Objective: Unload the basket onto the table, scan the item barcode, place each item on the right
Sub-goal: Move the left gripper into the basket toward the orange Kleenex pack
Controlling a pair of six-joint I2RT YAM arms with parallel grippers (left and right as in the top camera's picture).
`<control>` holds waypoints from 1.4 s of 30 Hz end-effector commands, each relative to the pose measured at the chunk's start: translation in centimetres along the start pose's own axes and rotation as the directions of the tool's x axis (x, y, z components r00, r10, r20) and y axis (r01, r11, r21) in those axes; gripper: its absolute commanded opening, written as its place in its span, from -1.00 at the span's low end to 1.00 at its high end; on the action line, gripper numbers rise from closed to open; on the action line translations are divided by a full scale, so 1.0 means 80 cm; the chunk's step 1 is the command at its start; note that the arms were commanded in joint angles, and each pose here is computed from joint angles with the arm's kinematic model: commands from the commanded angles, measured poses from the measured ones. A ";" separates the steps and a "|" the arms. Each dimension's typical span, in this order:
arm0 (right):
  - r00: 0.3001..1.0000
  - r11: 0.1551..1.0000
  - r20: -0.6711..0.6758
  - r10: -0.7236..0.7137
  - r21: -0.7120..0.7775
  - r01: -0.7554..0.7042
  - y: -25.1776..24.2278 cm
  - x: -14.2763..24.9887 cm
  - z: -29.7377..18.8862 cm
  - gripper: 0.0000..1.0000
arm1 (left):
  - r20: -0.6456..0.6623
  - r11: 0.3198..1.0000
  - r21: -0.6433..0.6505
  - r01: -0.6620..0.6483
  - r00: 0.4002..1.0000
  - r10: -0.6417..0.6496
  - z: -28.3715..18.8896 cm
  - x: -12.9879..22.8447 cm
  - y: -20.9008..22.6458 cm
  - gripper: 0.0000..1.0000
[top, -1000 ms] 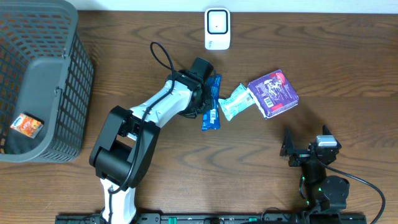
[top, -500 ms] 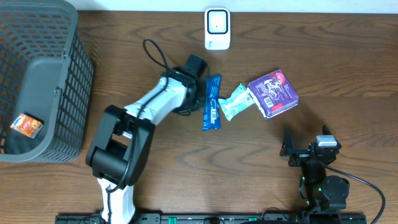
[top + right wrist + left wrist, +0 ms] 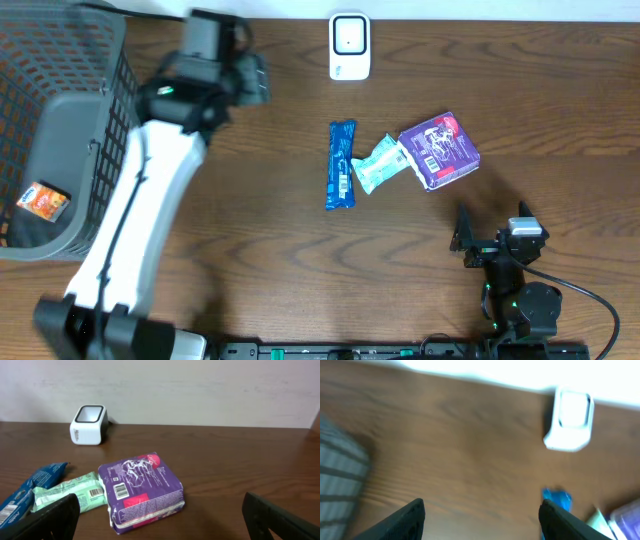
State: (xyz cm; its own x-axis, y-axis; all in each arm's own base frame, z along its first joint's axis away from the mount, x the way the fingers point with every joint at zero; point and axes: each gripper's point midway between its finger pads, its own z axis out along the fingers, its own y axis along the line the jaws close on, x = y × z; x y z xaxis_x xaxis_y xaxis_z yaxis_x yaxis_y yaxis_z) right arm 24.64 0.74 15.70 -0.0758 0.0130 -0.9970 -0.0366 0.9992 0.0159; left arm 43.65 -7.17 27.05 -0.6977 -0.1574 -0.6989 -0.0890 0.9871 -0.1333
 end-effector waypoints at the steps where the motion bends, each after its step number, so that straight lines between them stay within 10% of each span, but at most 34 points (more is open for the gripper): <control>1: 1.000 1.000 -0.001 -0.008 -0.007 0.008 0.002 0.001 0.000 0.98 | 0.155 0.991 -0.122 0.058 0.987 -0.039 -0.047 -0.049 0.070 0.48; 21: 1.000 1.000 -0.001 -0.008 -0.007 0.008 0.002 0.001 0.000 0.98 | 0.476 0.665 -0.426 0.613 0.777 -0.411 -0.147 -0.055 0.386 0.44; 31: 1.000 1.000 -0.001 -0.008 -0.007 0.008 0.002 0.001 0.000 0.99 | 0.239 0.547 -0.639 0.541 0.815 -0.528 -0.039 0.038 0.449 0.46; 35: 1.000 1.000 -0.001 -0.008 -0.007 0.008 0.002 0.001 0.000 0.99 | 0.242 0.336 -0.790 0.513 0.764 -0.598 -0.019 0.099 0.485 0.45; 42: 1.000 1.000 -0.001 -0.008 -0.007 0.008 0.002 0.001 0.000 0.98 | 0.145 0.317 -0.845 0.430 0.756 -0.638 0.037 0.147 0.502 0.45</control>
State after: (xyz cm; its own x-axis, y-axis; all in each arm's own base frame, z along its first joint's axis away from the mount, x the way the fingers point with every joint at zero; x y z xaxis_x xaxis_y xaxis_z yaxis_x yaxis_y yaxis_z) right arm 24.64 0.74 15.69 -0.0762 0.0130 -0.9970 -0.0366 0.9992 0.0159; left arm 34.36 29.62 12.73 -0.3861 -0.7491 -0.5384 -0.9223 0.3239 0.2107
